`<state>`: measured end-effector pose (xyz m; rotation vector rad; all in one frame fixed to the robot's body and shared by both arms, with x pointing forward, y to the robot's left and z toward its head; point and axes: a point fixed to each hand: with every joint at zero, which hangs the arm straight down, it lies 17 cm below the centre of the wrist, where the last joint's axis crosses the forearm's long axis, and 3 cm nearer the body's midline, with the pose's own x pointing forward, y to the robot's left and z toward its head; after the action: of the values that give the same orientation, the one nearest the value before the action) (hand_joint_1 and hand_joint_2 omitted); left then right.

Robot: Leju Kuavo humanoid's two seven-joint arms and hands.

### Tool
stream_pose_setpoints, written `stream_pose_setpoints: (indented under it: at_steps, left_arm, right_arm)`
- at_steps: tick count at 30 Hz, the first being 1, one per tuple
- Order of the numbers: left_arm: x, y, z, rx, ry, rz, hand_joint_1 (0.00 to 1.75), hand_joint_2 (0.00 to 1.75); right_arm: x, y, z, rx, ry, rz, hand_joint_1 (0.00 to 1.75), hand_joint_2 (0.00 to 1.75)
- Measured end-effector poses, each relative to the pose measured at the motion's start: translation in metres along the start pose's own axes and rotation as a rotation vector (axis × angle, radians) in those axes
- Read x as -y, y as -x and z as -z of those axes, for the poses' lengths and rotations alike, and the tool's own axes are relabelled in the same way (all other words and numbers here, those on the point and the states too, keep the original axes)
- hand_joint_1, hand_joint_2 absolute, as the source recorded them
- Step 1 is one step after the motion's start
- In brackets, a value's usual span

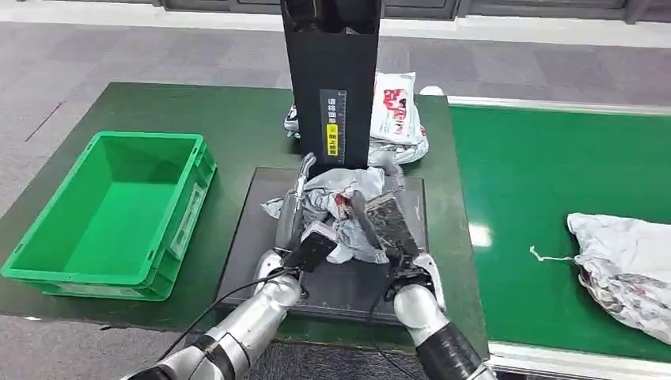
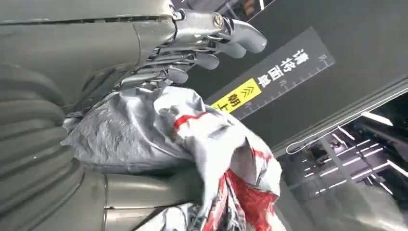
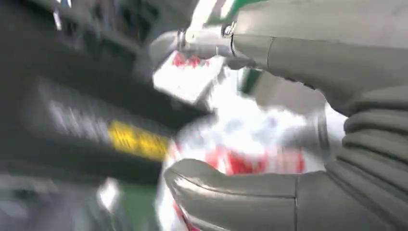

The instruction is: Moved the parcel from conveyor to table for the left to box.

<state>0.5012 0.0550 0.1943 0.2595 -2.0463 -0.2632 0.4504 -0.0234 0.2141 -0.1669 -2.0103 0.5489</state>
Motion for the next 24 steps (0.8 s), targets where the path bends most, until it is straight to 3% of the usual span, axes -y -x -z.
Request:
stream_pose_setpoints:
  at_steps: [7, 13, 16, 20, 21, 23, 24]
  left_arm:
    - [0.004, 0.002, -0.002, 0.006, 0.025, 0.044, 0.0, 1.75]
    - [0.022, 0.006, -0.007, -0.005, 0.103, 0.078, 0.0, 1.75]
    - [0.044, 0.019, -0.013, -0.056, 0.208, 0.133, 0.0, 1.75]
    - [0.085, 0.054, -0.04, -0.172, 0.46, 0.326, 0.0, 1.75]
    - [0.09, 0.058, -0.045, -0.178, 0.488, 0.348, 0.12, 1.75]
    - [0.099, 0.064, -0.054, -0.193, 0.548, 0.392, 1.75, 1.75]
    - [0.104, 0.068, -0.059, -0.2, 0.59, 0.422, 1.75, 1.75]
  right_arm:
    - [0.071, -0.008, 0.001, 0.057, 0.199, 0.134, 0.0, 0.0]
    - [0.087, 0.004, 0.0, 0.049, 0.209, 0.294, 0.0, 0.0]
    - [0.093, 0.011, 0.003, 0.038, 0.211, 0.354, 0.0, 0.0]
    - [0.1, 0.018, 0.009, 0.009, 0.212, 0.374, 0.0, 0.0]
    - [0.102, 0.019, 0.01, 0.003, 0.215, 0.377, 0.0, 0.0]
    - [0.104, 0.021, 0.011, -0.004, 0.219, 0.379, 0.0, 0.0]
    - [0.104, 0.022, 0.011, -0.009, 0.217, 0.372, 0.0, 0.0]
